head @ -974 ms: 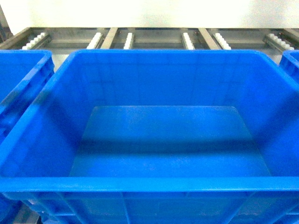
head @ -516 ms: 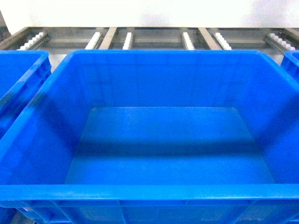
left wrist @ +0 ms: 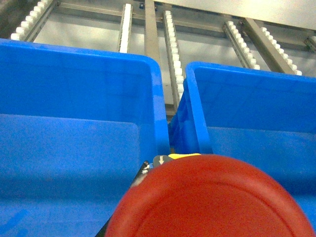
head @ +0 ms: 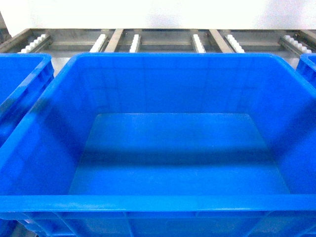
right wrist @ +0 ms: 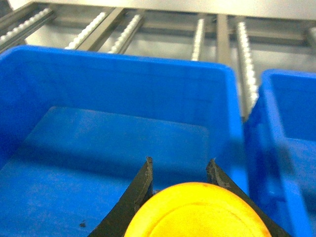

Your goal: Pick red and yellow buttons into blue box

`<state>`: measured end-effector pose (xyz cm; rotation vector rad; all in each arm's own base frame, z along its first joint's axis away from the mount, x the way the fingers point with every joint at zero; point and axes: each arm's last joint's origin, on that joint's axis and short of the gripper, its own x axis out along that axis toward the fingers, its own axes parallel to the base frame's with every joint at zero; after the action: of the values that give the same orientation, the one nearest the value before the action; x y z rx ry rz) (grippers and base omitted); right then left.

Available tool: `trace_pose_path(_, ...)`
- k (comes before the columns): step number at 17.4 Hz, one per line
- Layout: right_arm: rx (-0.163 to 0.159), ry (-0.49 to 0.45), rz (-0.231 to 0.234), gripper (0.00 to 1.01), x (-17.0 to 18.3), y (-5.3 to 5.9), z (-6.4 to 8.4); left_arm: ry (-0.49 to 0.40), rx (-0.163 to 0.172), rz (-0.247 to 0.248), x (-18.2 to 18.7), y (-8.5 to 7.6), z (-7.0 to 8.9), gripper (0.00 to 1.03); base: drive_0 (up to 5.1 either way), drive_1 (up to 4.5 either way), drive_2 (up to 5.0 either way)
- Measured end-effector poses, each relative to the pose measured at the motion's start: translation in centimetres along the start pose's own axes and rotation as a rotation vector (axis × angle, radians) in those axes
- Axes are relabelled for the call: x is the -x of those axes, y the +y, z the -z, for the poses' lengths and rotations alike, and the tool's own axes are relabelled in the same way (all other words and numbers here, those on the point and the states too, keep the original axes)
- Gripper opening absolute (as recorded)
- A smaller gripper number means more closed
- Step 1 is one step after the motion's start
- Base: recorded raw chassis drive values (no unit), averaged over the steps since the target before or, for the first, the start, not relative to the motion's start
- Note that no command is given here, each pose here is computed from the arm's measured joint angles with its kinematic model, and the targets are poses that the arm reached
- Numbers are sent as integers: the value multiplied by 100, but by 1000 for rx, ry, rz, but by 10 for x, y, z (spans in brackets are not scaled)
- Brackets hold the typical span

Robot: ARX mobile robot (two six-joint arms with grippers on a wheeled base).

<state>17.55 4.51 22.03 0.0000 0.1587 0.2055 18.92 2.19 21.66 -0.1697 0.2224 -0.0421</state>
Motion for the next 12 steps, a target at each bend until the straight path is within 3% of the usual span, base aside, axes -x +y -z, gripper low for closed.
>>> trace_pose_path(2,9,58,-84,28,-43,10,0,0,0,0,0,0,0,25,0,0,0)
trace_pose_path(5,14,126,-124,28,-69,16,5,0,0,0,0,0,0,25,0,0,0)
trace_pose_path(7,24,256,-169,28,-108,24,22,0,0,0,0,0,0,25,0,0,0)
trace_pose_path(12,50,425,-243,28,-149,32,50,0,0,0,0,0,0,25,0,0,0)
